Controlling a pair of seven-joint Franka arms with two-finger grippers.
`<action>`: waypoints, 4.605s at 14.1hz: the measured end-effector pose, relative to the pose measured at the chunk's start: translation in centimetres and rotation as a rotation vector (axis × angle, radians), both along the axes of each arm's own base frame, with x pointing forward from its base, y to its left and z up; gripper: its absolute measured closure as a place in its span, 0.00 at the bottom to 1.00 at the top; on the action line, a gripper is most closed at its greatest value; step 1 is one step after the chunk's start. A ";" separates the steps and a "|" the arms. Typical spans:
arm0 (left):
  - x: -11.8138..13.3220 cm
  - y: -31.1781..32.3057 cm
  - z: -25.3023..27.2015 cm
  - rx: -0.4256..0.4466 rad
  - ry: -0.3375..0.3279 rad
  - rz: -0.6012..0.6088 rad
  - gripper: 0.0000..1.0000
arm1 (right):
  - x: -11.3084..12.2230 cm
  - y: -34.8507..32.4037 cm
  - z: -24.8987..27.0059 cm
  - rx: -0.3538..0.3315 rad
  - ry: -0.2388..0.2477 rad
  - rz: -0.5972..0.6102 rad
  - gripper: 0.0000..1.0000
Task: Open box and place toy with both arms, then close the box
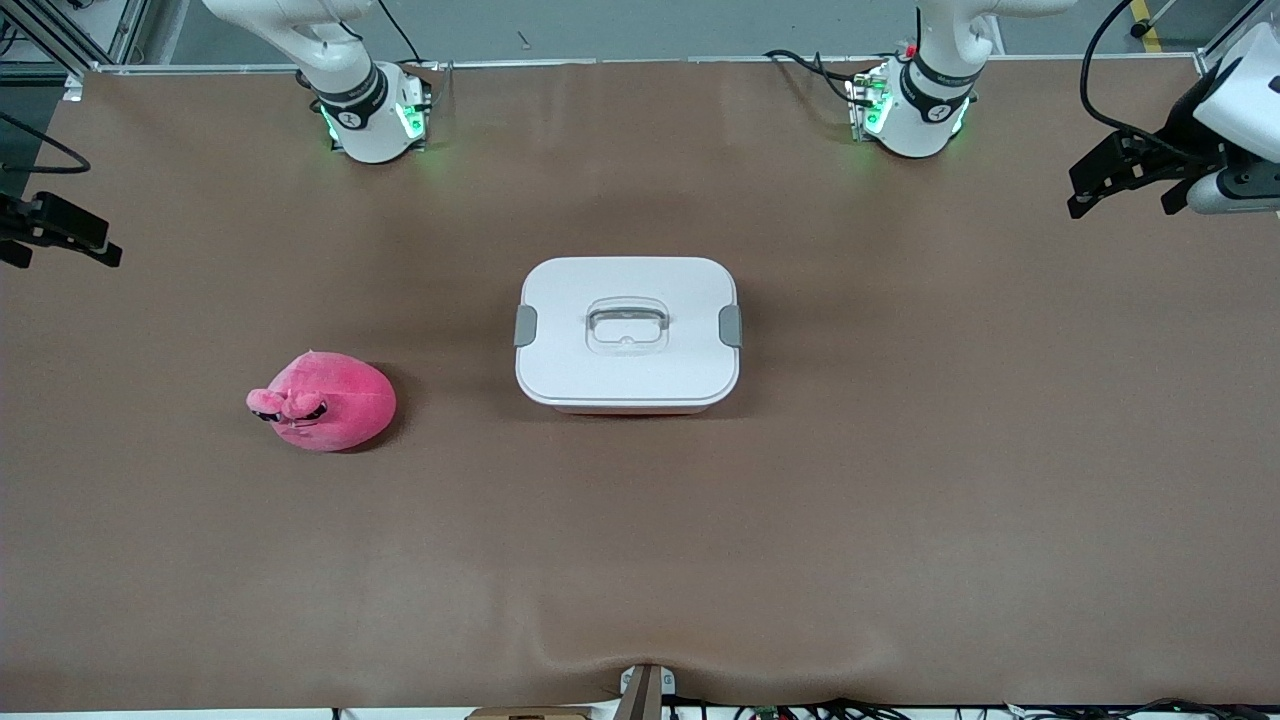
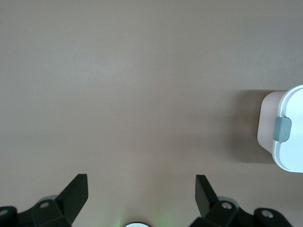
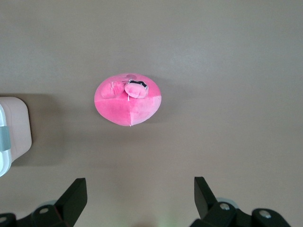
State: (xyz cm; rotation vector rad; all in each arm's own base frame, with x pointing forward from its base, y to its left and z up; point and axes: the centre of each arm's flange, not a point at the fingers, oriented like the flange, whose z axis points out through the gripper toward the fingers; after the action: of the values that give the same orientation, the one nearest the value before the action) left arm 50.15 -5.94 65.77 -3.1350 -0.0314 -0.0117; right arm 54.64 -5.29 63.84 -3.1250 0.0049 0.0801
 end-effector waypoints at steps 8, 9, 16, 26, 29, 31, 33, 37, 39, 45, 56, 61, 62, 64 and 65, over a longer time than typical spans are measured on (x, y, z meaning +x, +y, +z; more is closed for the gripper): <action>0.0 0.3 1.1 -0.003 -0.023 0.006 0.00 | -0.1 0.2 -0.1 0.002 0.006 0.014 0.00; 0.0 0.4 1.3 -0.004 -0.026 0.006 0.00 | 0.0 0.7 -0.1 0.003 0.007 0.025 0.00; 0.3 0.3 0.7 -0.002 -0.010 0.007 0.00 | 1.9 4.5 -5.5 0.002 0.001 0.091 0.00; 0.1 -7.3 -1.9 0.024 0.051 0.095 0.00 | 5.7 6.9 -15.8 0.023 -0.008 0.110 0.00; 0.0 -11.1 -3.6 0.038 0.076 0.134 0.00 | 7.2 7.4 -18.9 0.014 -0.018 0.114 0.00; 0.1 -13.4 -5.0 0.045 0.088 0.171 0.00 | 7.7 8.1 -20.9 0.010 -0.005 0.124 0.00; 0.1 -16.0 -6.6 0.049 0.091 0.249 0.00 | 8.0 8.4 -22.3 0.008 0.014 0.128 0.00; 0.2 -21.9 -10.2 0.034 0.087 0.409 0.00 | 8.1 8.8 -23.5 0.006 0.031 0.134 0.00; -0.4 -25.0 -11.7 0.022 0.091 0.483 0.00 | 8.2 8.8 -24.2 0.004 0.041 0.133 0.09; -3.9 -34.4 -15.4 -0.017 0.088 0.777 0.00 | 8.4 10.0 -25.5 0.001 0.054 0.151 0.34; -6.4 -43.3 -23.6 -0.053 -0.039 1.382 0.00 | 9.1 10.1 -25.9 -0.006 0.015 0.153 0.38; -6.9 -45.2 -24.9 -0.131 -0.052 1.580 0.00 | 9.4 9.9 -27.7 -0.011 0.027 0.150 0.40; -7.4 -45.8 -25.5 -0.130 -0.065 1.605 0.00 | 9.4 9.8 -27.7 -0.012 0.027 0.148 0.40; -8.4 -46.8 -26.6 -0.127 -0.098 1.611 0.00 | 9.4 9.6 -27.7 -0.012 0.027 0.145 0.40; -8.7 -47.2 -27.1 -0.128 -0.118 1.595 0.00 | 9.4 9.6 -27.7 -0.012 0.030 0.145 0.41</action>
State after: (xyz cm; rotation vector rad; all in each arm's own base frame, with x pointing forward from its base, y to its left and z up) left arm 41.44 -53.10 38.70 -2.2372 -2.3477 -0.1710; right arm 64.05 4.35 36.10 -3.1314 -0.2222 0.1293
